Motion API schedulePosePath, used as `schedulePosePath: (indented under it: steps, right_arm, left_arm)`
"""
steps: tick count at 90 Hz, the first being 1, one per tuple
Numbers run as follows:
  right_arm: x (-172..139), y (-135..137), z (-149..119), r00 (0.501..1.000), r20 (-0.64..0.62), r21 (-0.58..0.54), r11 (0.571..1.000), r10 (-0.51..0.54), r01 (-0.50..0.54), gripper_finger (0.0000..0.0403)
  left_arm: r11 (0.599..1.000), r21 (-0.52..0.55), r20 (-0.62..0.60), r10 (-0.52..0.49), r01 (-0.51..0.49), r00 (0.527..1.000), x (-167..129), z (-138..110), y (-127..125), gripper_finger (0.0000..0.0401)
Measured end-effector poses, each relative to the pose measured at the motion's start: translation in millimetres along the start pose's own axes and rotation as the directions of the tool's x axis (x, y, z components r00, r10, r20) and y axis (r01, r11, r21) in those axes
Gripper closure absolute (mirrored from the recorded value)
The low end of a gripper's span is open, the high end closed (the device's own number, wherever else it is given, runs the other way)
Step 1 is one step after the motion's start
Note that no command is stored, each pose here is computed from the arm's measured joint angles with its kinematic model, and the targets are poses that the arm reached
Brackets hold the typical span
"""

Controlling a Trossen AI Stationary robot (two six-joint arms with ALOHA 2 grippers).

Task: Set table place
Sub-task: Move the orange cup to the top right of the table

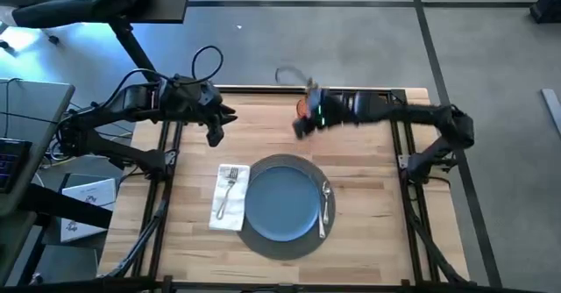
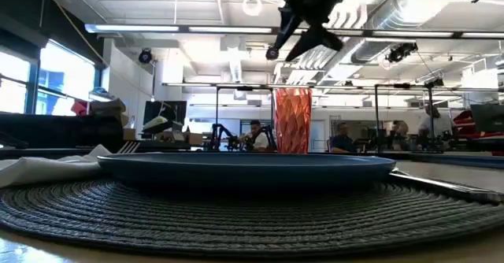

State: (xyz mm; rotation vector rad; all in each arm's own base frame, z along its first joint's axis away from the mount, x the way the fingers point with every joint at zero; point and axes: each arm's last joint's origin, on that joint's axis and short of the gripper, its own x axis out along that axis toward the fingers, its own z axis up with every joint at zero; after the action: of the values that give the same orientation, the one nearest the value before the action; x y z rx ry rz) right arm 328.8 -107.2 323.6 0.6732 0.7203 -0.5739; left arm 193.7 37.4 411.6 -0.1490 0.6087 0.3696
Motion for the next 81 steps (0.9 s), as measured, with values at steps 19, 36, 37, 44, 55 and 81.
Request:
schedulePosePath:
  steps: [19,36,37,44,55,81]
  right_arm:
    - [16.8,-34.8,26.5,0.992,-0.124,-0.136,0.991,-0.018,0.001,0.0158]
    - [46.3,-37.2,20.3,0.967,-0.251,-0.223,0.975,-0.053,-0.005,0.0144]
    - [47.7,-37.3,19.6,0.965,-0.256,-0.228,0.974,-0.060,0.000,0.0145]
    - [58.7,-37.7,12.9,0.949,-0.299,-0.279,0.960,-0.106,0.019,0.0158]
    - [70.0,-35.8,5.6,0.932,-0.329,-0.346,0.938,-0.152,0.031,0.0195]
    - [64.3,-26.5,-5.8,0.903,-0.379,-0.347,0.936,-0.201,0.063,0.0390]
  left_arm:
    - [0.999,-0.034,-0.004,-0.016,0.016,1.000,0.0,-0.2,-0.4,0.0325]
    - [0.998,-0.052,-0.005,-0.018,0.017,1.000,0.0,-0.3,-0.5,0.0325]
    - [0.998,-0.052,-0.005,-0.018,0.017,1.000,0.0,-0.3,-0.5,0.0325]
    - [0.998,-0.057,-0.006,-0.017,0.017,1.000,0.0,-0.4,-0.5,0.0325]
    - [0.998,-0.060,-0.006,-0.017,0.016,1.000,0.0,-0.4,-0.5,0.0325]
    - [0.998,-0.061,-0.005,-0.016,0.016,1.000,0.0,-0.3,-0.4,0.0325]
